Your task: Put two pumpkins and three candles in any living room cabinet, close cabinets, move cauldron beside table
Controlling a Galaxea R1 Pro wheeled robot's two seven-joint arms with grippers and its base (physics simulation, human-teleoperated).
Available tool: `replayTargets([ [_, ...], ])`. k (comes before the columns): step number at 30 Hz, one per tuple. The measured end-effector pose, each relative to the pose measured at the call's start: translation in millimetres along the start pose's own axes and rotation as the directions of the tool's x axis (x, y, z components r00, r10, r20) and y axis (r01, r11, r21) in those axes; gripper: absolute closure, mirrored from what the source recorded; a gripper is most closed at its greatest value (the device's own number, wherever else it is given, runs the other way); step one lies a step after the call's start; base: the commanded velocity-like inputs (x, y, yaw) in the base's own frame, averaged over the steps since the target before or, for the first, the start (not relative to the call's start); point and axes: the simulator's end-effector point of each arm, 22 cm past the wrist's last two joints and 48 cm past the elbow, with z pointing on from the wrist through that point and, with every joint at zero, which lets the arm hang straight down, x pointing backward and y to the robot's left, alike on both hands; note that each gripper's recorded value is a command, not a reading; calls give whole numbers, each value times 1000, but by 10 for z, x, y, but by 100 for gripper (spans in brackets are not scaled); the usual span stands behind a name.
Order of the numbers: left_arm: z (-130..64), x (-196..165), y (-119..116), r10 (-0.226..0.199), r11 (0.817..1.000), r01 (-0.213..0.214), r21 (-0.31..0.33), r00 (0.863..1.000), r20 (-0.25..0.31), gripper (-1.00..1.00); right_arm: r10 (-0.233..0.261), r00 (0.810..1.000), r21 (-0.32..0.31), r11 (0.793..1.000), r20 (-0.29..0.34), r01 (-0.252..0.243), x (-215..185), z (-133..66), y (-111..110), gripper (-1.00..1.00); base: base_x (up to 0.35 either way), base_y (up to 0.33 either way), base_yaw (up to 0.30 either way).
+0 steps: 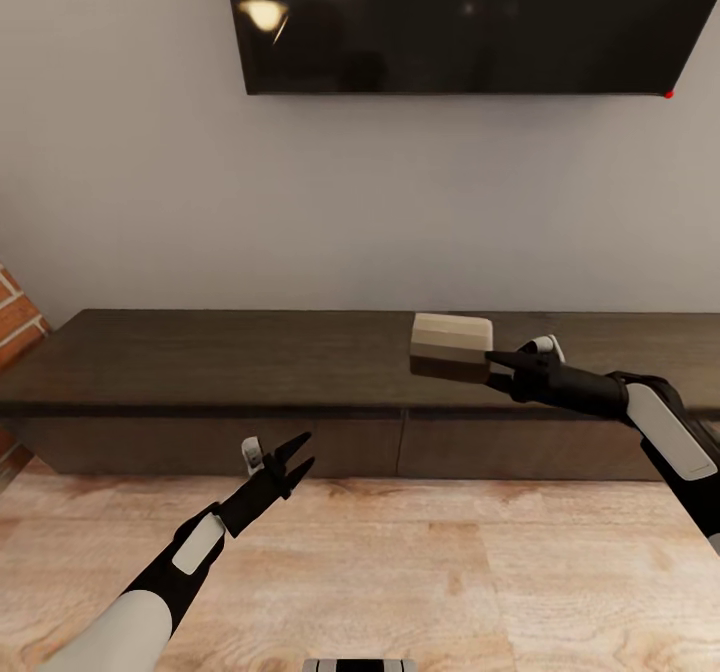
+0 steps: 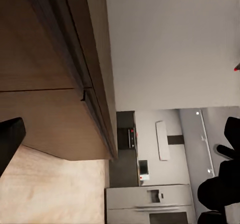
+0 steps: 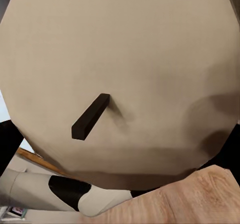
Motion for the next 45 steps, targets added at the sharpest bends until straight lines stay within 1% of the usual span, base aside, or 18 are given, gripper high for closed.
replayTargets([
  [6,0,6,5,5,1000,-5,-3,1000,-4,-100,-1,1000,-41,999,-3,1,18,1,93,100,0,0,0],
  [11,-1,20,43,47,999,-47,-19,999,-11,-100,-3,1000,-58,998,-4,3,22,2,134,100,0,0,0],
  [20,2,68,91,86,995,-87,-38,996,-31,-100,-10,1000,-68,998,0,10,6,-6,175,100,0,0,0],
  [30,7,76,87,95,995,-96,-38,995,-36,-100,-17,1000,-76,997,0,17,-1,-5,211,100,1,0,0],
  [32,4,63,81,101,994,-102,-35,994,-31,-100,-24,1000,-84,996,-7,24,13,16,252,100,72,0,0],
  [34,-2,46,42,105,994,-106,-18,994,-23,-100,-46,999,-105,994,-17,44,36,57,350,100,144,0,0],
  [38,-19,22,-26,103,995,-103,14,995,-14,-100,-63,998,-108,992,-27,60,67,94,379,100,257,0,0],
  [42,-28,12,-29,98,995,-97,17,995,-10,-100,-56,998,-102,993,-31,53,115,91,337,100,192,0,0],
  [44,-59,-49,-32,97,995,-97,17,995,1,-100,-38,999,-94,995,-32,34,187,76,271,100,18,0,0],
  [45,-64,-57,-33,98,995,-98,17,995,3,-100,-36,999,-95,995,-32,32,193,76,269,100,9,0,0],
])
